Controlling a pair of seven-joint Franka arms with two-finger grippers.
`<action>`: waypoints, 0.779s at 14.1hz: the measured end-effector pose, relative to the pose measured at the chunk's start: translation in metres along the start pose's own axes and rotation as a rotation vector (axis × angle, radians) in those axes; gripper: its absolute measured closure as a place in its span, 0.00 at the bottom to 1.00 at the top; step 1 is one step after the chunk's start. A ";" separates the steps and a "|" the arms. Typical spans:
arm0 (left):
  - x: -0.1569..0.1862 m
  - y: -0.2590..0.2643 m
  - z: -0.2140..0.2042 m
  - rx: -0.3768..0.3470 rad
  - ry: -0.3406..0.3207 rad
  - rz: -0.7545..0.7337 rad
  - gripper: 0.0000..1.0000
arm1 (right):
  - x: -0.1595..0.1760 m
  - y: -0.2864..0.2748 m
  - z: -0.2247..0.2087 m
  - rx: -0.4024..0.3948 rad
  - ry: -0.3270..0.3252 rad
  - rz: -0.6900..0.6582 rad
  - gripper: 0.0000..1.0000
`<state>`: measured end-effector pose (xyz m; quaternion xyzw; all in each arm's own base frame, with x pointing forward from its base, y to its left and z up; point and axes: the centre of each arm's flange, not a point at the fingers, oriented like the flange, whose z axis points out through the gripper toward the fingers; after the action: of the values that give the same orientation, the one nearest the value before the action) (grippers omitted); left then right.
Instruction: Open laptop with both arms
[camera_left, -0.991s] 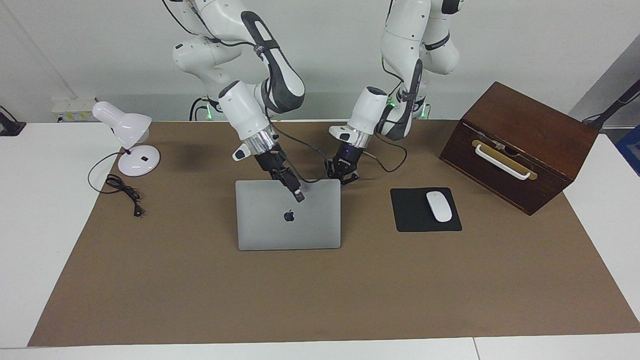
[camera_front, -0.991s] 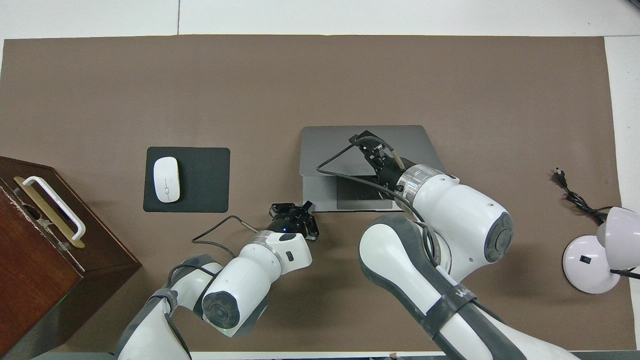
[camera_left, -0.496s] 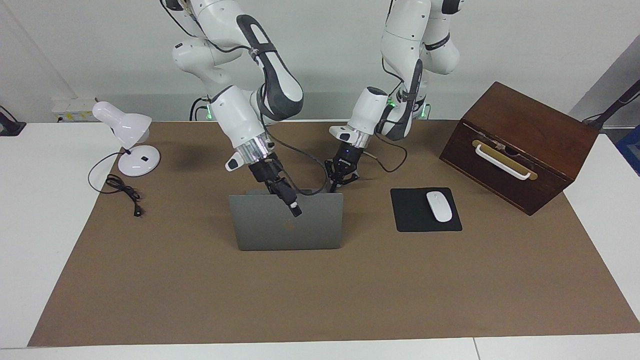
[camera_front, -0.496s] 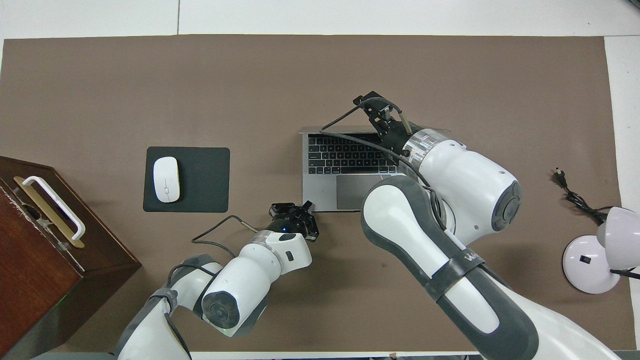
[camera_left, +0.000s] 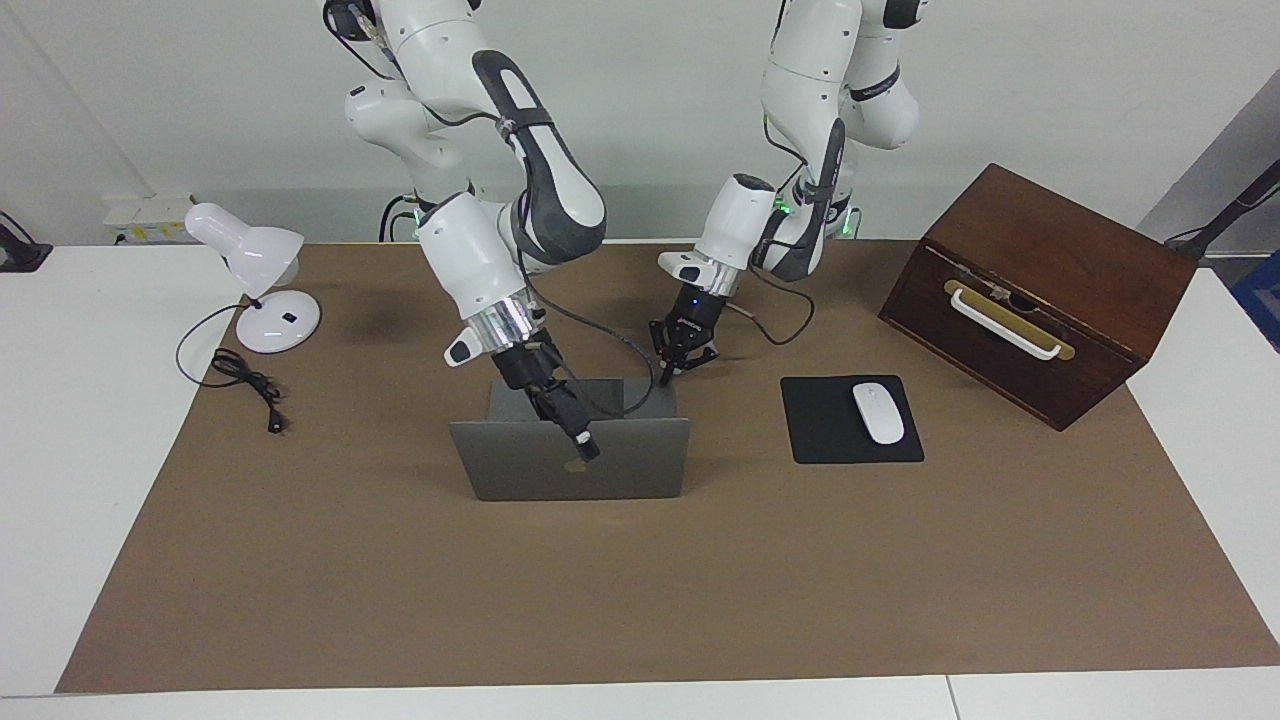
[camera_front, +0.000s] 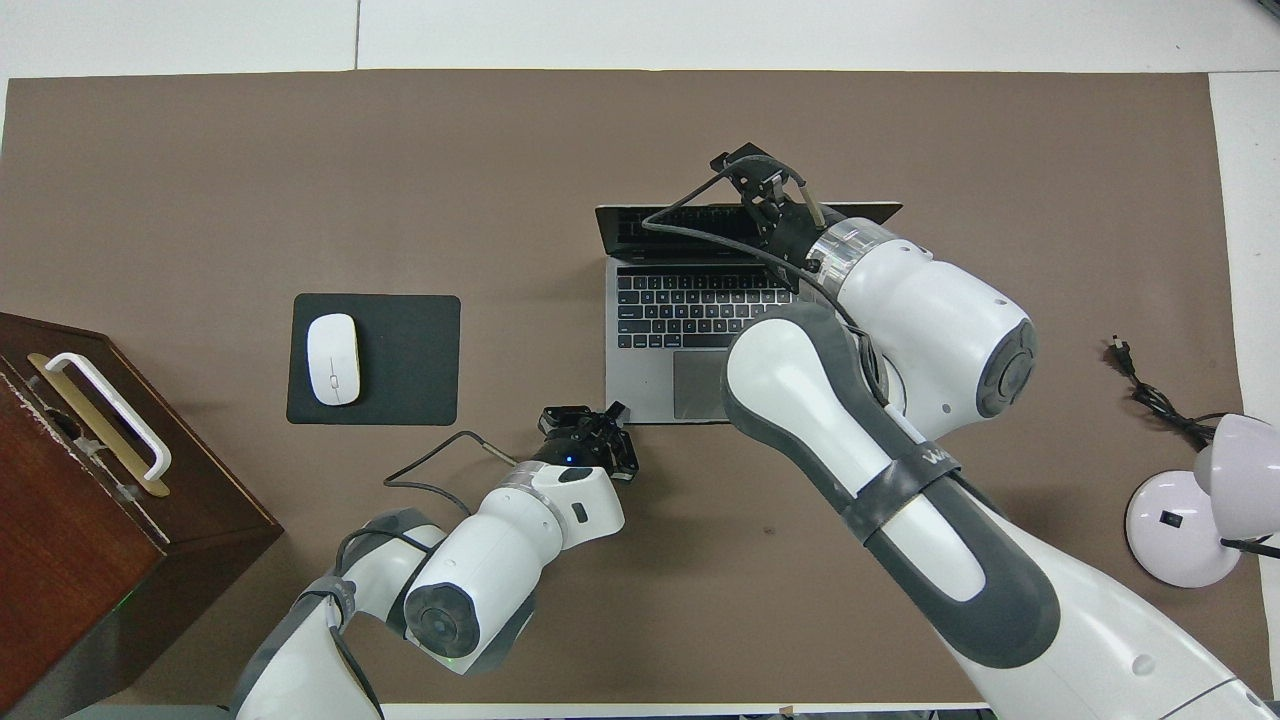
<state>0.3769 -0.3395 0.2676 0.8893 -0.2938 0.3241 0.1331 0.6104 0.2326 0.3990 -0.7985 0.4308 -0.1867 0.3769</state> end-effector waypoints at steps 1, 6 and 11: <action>0.000 0.000 0.000 0.000 0.000 0.001 0.99 | 0.002 -0.005 0.000 0.011 0.003 0.000 0.00; 0.000 0.000 0.000 0.000 0.000 0.002 0.99 | 0.009 -0.018 0.000 0.038 0.011 -0.004 0.00; 0.000 0.000 0.000 0.000 0.000 0.003 0.99 | -0.002 -0.017 0.005 0.031 -0.010 -0.008 0.00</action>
<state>0.3768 -0.3395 0.2675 0.8889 -0.2951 0.3243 0.1327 0.6220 0.2431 0.4088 -0.7953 0.4226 -0.1909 0.3904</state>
